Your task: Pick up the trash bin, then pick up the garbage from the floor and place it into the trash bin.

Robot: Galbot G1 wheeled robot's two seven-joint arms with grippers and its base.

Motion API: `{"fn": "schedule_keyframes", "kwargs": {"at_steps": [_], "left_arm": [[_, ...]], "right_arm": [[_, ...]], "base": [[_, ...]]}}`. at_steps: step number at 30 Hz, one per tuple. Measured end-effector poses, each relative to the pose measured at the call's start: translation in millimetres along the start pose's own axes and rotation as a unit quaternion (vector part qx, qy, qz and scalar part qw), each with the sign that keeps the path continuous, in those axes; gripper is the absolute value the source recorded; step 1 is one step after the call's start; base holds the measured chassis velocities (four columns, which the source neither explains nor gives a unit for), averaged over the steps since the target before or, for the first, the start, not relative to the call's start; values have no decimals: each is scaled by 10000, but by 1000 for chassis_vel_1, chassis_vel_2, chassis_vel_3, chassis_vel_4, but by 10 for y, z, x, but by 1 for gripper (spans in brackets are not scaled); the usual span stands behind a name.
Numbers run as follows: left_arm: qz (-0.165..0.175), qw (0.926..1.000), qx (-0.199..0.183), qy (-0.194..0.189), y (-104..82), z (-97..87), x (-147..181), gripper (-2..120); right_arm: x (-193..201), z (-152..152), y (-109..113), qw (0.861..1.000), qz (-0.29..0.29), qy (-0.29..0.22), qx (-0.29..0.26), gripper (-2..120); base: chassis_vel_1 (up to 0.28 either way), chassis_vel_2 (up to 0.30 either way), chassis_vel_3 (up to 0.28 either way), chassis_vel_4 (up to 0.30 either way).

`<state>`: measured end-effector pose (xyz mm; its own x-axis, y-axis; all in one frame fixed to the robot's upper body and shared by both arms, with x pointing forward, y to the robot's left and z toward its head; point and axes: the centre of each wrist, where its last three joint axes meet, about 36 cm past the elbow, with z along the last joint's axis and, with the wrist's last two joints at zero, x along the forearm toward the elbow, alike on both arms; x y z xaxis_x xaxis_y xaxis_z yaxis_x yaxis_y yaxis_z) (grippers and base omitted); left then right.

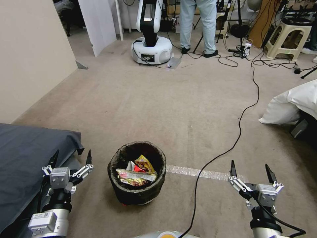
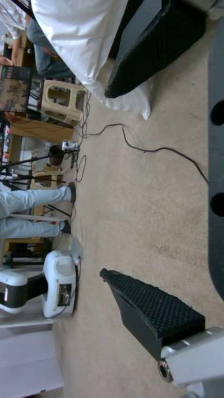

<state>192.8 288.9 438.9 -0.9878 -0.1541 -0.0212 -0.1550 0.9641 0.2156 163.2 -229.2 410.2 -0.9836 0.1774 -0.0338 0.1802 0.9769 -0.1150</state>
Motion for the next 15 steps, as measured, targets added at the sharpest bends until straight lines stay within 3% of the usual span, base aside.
{"fn": "schedule_keyframes", "kwargs": {"at_steps": [15], "left_arm": [[0,10000,5,4,0,-1,-1,100]], "right_arm": [[-2,0,0,10000,0,4,-4,100]], "base": [[0,0,0,0]]}}
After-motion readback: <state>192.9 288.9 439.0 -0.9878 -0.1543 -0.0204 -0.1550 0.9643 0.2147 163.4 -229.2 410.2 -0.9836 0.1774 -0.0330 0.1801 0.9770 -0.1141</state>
